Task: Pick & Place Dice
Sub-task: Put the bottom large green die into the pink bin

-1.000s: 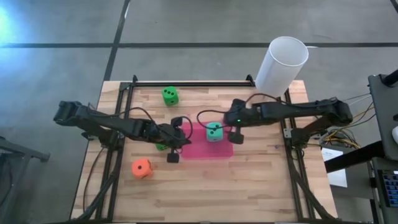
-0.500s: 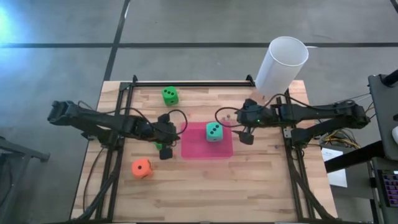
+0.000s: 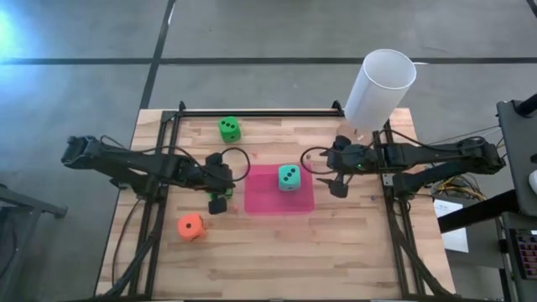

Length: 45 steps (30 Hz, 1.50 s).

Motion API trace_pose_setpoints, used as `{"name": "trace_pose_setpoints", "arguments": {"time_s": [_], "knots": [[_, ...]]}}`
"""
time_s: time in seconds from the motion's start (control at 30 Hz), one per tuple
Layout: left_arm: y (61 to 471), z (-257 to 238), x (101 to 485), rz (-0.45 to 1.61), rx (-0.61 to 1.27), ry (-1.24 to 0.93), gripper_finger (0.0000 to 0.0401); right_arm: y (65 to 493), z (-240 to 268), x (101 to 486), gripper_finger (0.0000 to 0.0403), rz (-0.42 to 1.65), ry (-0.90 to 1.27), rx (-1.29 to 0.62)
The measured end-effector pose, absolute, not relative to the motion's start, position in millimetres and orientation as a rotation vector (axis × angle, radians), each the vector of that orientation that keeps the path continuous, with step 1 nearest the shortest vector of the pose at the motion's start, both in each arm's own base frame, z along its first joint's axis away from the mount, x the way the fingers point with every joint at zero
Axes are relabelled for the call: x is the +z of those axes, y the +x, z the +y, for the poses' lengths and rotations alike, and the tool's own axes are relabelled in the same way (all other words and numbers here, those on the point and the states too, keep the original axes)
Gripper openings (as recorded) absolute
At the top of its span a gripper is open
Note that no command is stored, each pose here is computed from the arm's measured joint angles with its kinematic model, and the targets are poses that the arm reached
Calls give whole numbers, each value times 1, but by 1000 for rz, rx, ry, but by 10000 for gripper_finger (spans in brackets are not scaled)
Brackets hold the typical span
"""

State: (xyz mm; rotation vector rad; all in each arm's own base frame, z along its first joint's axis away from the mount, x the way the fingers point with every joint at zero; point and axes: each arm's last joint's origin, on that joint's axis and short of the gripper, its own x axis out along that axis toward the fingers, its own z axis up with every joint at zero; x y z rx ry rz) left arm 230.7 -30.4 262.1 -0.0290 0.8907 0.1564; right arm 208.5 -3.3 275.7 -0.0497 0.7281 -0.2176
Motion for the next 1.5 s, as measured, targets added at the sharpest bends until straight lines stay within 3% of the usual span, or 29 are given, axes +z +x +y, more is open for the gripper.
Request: {"name": "trace_pose_setpoints", "arguments": {"time_s": [0.77, 1.03, 1.5], "knots": [[225, -29, 259, 962, 198, -77, 8, 223, -3, 258, 400, 830, -84, -208], [225, -29, 259, 963, 195, -70, 8, 227, 6, 271, 400, 705, -55, 139], [225, -29, 259, 962, 196, -73, 8, 192, 6, 285, 400, 505, -106, 152]]}}
